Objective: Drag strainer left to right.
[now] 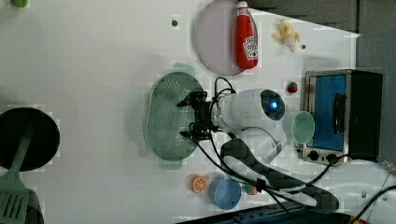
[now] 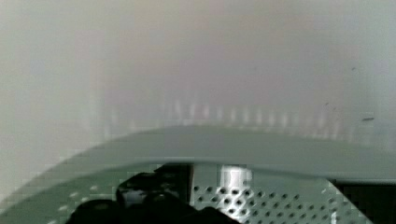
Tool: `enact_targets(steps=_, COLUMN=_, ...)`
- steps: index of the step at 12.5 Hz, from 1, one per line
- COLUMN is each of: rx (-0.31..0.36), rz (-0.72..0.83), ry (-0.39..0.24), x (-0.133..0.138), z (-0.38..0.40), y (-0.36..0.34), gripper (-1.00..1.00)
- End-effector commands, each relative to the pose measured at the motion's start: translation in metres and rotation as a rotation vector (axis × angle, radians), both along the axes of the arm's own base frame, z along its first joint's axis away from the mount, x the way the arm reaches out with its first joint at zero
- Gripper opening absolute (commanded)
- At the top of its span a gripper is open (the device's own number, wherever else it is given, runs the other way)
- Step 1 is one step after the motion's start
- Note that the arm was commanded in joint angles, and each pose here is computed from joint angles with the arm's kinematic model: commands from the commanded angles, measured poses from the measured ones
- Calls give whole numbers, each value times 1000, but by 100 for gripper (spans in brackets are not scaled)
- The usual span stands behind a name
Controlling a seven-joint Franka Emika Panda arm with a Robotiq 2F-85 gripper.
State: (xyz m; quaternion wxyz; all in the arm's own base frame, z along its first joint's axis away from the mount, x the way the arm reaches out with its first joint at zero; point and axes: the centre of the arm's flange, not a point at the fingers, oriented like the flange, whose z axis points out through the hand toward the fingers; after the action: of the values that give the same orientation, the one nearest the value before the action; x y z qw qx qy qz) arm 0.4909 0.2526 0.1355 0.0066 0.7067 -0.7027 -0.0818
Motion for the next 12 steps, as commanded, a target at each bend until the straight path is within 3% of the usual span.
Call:
enact_targets(steps=1, rx=-46, rz=-54, ry=-23, x=0, z=16, y=-36, gripper=100)
enact_targets(steps=12, rx=-134, rz=-14, ry=-25, x=1, z=17, y=-202, gripper=100)
